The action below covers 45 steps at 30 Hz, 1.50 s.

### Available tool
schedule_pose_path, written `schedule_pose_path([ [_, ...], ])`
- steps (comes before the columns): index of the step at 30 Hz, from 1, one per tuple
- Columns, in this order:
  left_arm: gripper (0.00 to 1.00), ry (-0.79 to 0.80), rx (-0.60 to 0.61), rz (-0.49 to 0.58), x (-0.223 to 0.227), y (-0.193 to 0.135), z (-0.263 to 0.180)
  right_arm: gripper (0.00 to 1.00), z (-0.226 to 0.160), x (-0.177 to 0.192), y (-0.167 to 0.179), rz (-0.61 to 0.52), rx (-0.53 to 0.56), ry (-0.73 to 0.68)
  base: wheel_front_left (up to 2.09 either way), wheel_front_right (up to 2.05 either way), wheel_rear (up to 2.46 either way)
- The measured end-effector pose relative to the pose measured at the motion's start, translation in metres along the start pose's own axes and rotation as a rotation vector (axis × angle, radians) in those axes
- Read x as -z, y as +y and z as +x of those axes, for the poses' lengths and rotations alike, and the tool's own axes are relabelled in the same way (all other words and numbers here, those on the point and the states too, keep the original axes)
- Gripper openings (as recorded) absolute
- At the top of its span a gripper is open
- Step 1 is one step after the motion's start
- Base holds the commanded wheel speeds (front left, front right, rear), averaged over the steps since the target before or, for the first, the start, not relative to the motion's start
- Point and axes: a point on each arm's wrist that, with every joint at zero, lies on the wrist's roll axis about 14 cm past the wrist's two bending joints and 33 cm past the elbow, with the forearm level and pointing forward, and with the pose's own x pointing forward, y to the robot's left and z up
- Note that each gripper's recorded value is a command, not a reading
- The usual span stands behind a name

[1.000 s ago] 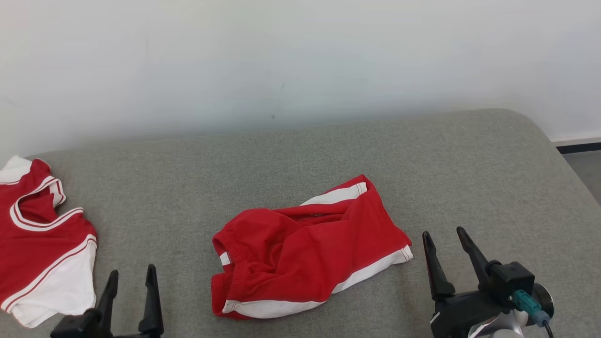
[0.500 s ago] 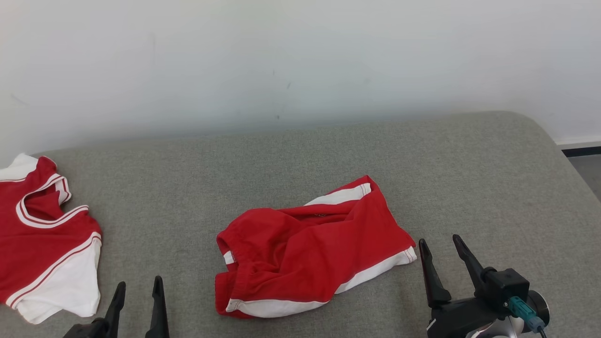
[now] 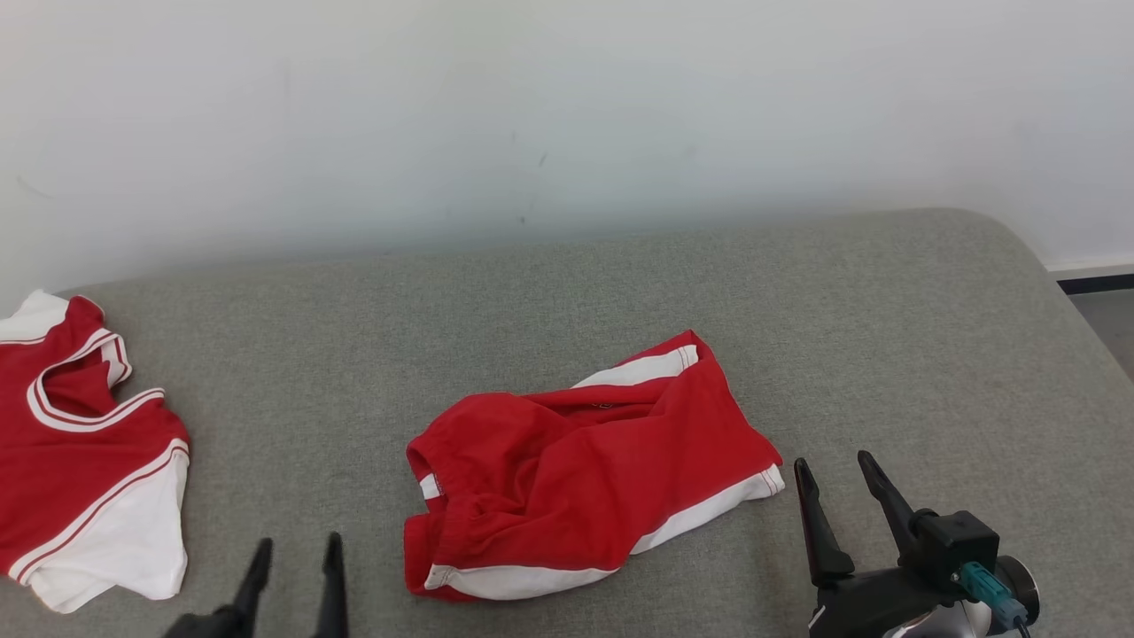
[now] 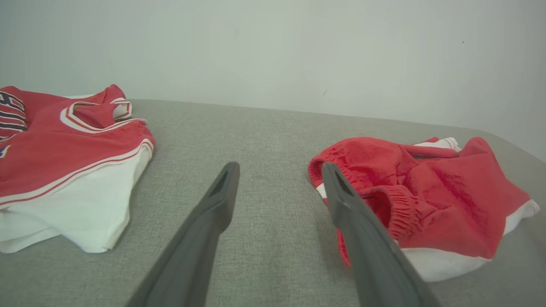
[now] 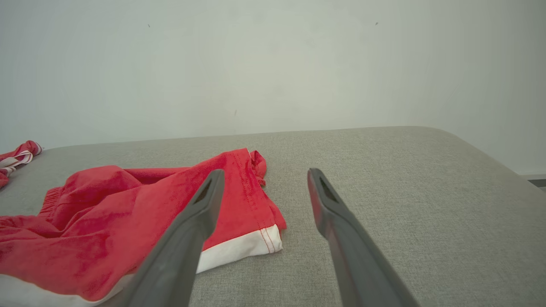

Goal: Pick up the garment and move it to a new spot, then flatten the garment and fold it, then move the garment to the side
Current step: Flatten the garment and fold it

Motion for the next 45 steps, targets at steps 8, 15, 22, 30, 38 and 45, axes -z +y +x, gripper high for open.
schedule_pose_path([
  [8,1.00,0.131,0.133,0.005,0.041,-0.037,-0.012,1.00,-0.002,0.026,-0.008,-0.007,0.015,0.108,0.00,0.00,0.00],
  [15,1.00,0.205,0.230,0.039,0.062,-0.056,-0.011,1.00,0.003,0.042,-0.007,-0.011,0.004,0.173,0.00,0.00,0.00],
  [22,1.00,0.239,0.306,0.071,0.070,-0.069,-0.003,1.00,0.009,0.055,-0.007,-0.016,-0.006,0.223,0.00,0.00,0.00],
  [30,1.00,0.243,0.351,0.078,0.072,-0.077,0.009,1.00,0.023,0.076,-0.013,-0.038,-0.016,0.338,0.00,0.00,0.00],
  [38,1.00,0.246,0.369,0.078,0.072,-0.080,0.007,1.00,0.036,0.092,-0.005,-0.062,-0.057,0.415,0.00,0.00,0.00],
  [45,1.00,0.241,0.394,0.083,0.071,-0.084,0.006,1.00,0.038,0.105,0.001,-0.063,-0.081,0.471,0.00,0.00,0.00],
])
